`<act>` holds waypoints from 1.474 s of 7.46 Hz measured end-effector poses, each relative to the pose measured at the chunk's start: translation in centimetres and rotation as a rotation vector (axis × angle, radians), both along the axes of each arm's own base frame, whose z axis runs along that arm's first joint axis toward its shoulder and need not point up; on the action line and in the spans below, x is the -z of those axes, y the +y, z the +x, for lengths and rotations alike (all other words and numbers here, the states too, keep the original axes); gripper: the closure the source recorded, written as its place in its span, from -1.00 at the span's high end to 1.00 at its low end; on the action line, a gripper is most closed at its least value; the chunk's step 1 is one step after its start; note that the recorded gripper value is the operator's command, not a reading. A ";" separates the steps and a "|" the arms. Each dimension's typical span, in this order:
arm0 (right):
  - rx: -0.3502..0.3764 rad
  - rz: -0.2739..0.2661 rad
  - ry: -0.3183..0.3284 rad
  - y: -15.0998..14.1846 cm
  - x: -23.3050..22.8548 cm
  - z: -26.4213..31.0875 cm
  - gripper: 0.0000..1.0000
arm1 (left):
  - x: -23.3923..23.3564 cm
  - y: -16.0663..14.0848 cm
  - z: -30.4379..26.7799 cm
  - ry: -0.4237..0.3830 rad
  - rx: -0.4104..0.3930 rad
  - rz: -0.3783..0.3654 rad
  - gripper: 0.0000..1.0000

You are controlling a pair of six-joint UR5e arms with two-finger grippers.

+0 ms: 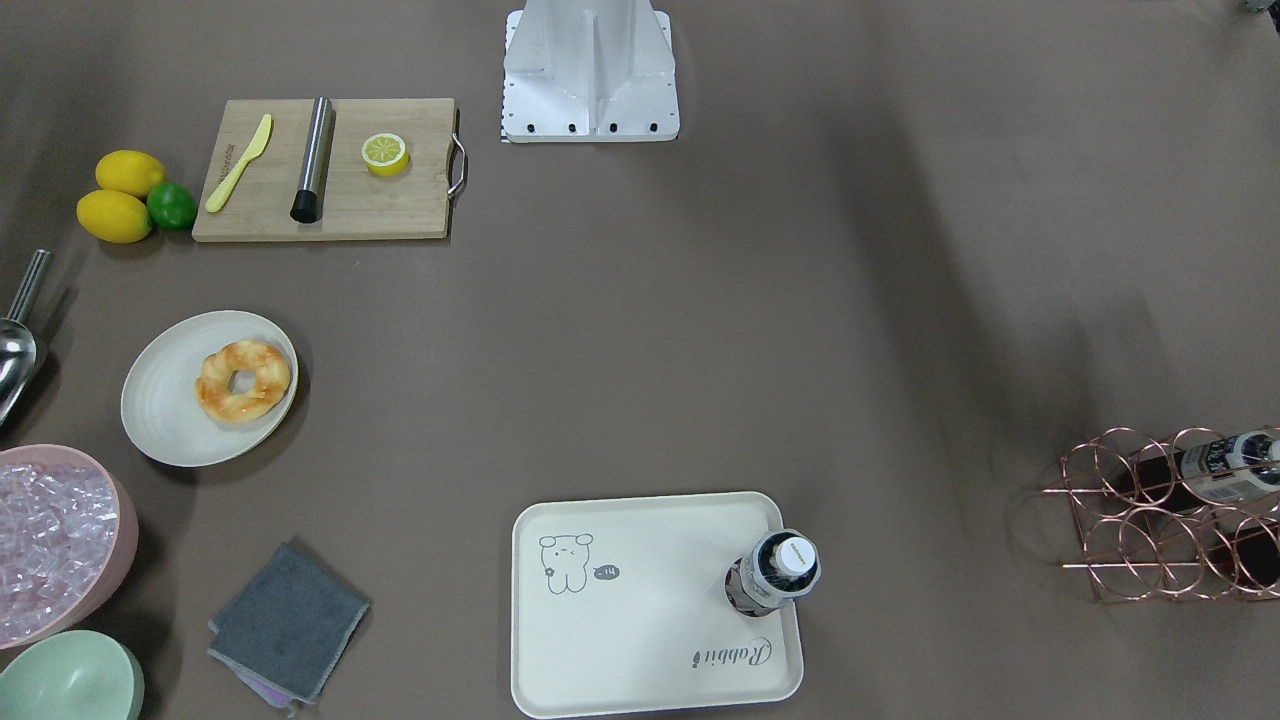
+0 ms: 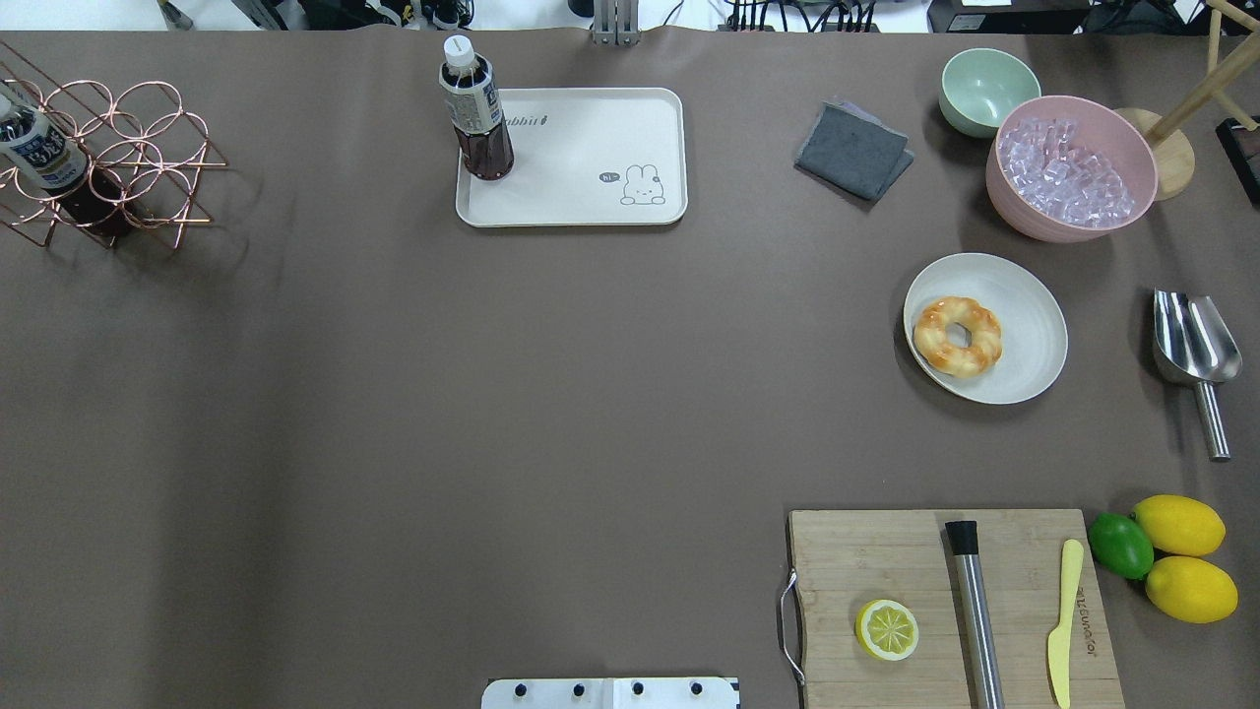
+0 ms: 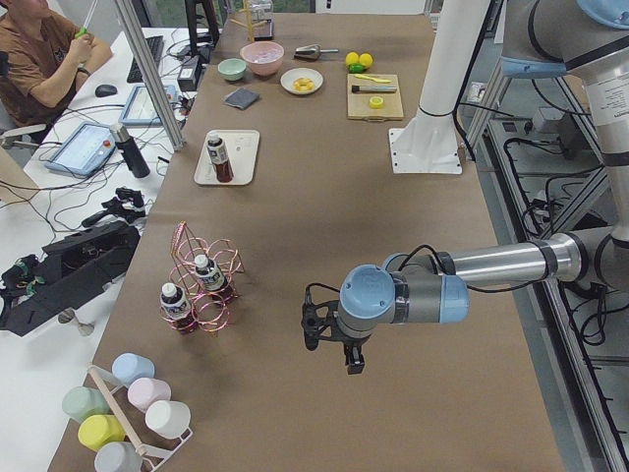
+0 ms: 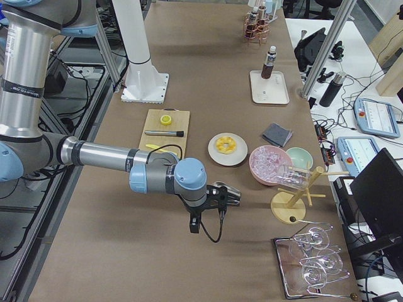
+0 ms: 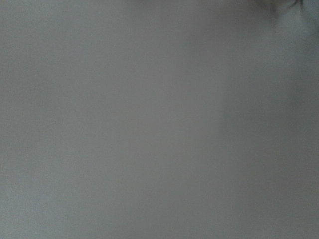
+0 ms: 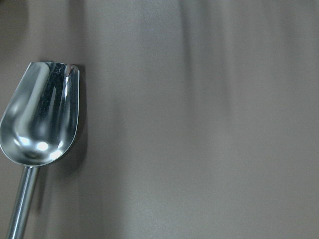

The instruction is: Place donut on tray

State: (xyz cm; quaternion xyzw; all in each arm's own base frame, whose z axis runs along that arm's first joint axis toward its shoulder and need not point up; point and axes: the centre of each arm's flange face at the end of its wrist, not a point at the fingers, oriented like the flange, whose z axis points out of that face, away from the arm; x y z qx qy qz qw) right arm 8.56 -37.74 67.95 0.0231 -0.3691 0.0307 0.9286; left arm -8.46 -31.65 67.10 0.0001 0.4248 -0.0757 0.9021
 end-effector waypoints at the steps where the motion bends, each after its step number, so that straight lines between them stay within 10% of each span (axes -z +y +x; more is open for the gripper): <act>1: 0.000 -0.001 -0.001 0.1 -0.1 0.0 1.00 | 0.0 0.0 0.0 0.000 0.000 0.001 0.96; 11: 0.000 -0.018 -0.019 1.2 -0.5 -0.2 1.00 | 0.0 0.3 0.1 0.007 -0.003 -0.001 0.96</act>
